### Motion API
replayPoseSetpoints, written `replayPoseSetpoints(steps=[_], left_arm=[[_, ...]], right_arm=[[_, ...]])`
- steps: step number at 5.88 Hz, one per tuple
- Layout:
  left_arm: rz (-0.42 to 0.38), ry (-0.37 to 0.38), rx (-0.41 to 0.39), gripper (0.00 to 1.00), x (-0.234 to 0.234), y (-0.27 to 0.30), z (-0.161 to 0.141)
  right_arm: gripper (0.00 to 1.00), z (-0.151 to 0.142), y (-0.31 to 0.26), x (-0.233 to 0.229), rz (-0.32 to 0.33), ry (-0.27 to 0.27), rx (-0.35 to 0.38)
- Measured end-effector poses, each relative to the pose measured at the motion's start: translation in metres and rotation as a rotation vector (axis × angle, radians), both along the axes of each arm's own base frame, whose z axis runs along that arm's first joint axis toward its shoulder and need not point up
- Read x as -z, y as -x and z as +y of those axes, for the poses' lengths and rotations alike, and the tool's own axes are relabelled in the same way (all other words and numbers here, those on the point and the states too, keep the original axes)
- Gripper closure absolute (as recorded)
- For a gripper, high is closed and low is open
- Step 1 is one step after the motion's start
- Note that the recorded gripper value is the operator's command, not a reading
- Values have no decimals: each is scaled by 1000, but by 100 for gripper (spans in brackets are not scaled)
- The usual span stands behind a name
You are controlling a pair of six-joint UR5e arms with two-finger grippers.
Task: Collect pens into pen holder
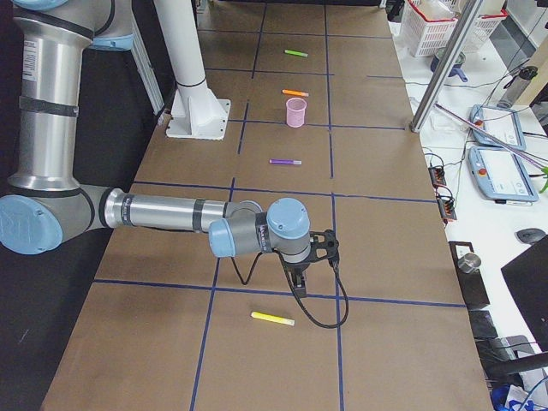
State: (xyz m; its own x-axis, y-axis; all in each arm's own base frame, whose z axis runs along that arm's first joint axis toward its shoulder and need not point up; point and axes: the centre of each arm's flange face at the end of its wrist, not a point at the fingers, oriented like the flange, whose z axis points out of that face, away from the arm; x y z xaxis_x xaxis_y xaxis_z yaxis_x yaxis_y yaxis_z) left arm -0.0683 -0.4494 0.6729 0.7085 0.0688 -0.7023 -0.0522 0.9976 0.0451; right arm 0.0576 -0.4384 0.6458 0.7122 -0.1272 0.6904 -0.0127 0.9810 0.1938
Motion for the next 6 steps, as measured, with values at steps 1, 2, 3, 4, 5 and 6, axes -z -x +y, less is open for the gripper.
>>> replayPoseSetpoints(steps=[1, 2, 3, 4, 5, 6], left_arm=[[0, 0, 0, 0, 0, 0, 0], [0, -2, 0, 0, 1, 0, 0], [1, -7, 0, 0, 4, 0, -1], [0, -20, -1, 0, 9, 0, -2], [-2, -36, 0, 0, 18, 0, -5], [-2, -47, 6, 0, 28, -2, -11]], right_arm=[[0, 0, 0, 0, -1, 0, 0], [0, 0, 0, 0, -1, 3, -1], [0, 0, 0, -2, 2, 8, -3], [0, 2, -1, -5, 8, 15, -4], [0, 5, -1, -10, 10, 24, -4], [0, 9, -1, -18, 13, 35, -1]])
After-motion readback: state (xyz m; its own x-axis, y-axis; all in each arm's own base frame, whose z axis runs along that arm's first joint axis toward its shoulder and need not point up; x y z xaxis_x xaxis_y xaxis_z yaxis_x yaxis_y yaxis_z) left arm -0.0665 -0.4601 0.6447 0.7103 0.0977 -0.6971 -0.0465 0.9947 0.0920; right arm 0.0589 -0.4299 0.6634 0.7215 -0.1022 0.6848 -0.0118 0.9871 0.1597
